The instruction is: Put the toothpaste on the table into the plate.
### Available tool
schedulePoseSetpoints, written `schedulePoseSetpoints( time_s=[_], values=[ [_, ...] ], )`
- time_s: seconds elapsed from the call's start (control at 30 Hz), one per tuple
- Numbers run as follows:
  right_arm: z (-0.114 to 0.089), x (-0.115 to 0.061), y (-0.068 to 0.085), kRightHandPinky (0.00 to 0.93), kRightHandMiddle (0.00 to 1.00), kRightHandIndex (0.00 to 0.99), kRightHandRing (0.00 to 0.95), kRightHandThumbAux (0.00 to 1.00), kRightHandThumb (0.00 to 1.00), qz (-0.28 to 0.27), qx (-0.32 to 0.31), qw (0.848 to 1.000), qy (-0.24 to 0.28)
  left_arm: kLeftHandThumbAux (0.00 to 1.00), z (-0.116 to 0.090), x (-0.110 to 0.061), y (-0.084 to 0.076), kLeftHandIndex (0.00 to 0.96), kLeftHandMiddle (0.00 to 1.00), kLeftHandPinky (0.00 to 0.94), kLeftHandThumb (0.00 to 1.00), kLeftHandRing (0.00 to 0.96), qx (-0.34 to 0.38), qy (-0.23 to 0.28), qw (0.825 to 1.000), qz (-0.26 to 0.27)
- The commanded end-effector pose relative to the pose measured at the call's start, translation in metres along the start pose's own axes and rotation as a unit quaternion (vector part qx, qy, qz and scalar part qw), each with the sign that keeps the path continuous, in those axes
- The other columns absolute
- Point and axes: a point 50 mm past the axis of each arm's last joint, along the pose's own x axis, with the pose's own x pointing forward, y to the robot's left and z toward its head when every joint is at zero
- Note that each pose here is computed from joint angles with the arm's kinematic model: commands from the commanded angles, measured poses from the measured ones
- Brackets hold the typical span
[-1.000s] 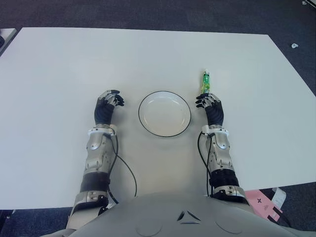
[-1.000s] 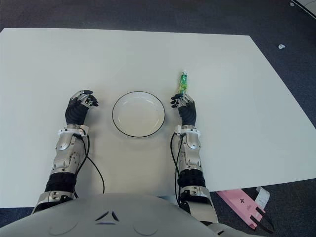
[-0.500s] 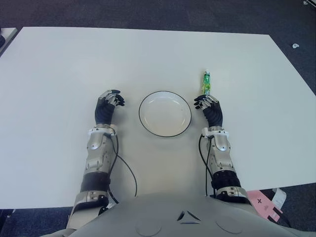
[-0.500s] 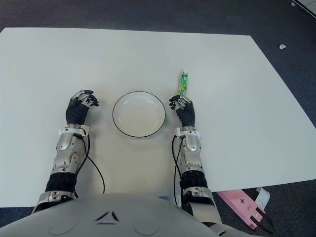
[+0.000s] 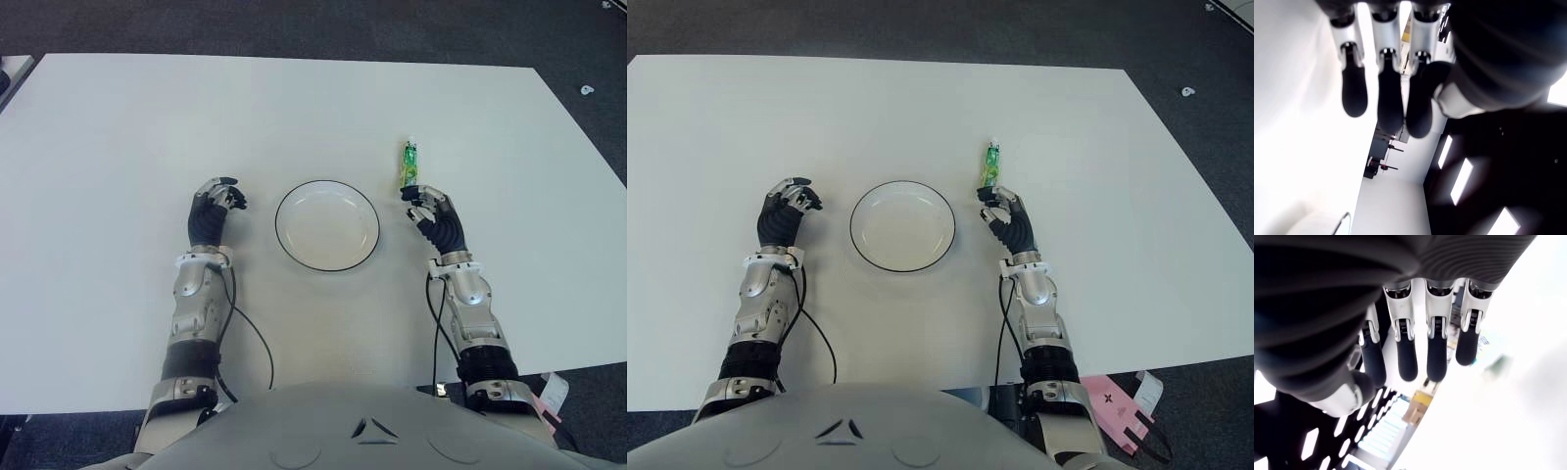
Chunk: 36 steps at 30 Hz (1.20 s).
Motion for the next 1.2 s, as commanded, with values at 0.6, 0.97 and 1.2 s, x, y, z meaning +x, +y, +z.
schedulePoseSetpoints(
  time_s=[0.6, 0.97, 1.2],
  values=[
    [0.014, 0.035, -0.031, 0.034, 0.001, 0.005, 0.001, 0.337, 0.573, 0.030, -0.196, 0.974, -0.106, 0.715, -0.050, -0.026, 0.009, 0.434, 0.587, 0.537, 0.715, 0.571, -0.010, 0.134, 0.990, 0.044],
    [0.024, 0.050, -0.048, 0.000, 0.000, 0.000, 0.000, 0.301, 0.595, 0.038, -0.286, 0.949, -0.128, 0.715, -0.050, -0.026, 0.008, 0.434, 0.586, 0.541, 0.715, 0.573, -0.014, 0.130, 0.991, 0.041],
    [0.030, 0.064, -0.058, 0.000, 0.000, 0.000, 0.000, 0.288, 0.604, 0.049, -0.372, 0.915, -0.152, 0.716, -0.049, -0.027, 0.008, 0.434, 0.589, 0.538, 0.714, 0.571, -0.010, 0.129, 0.991, 0.041]
  ],
)
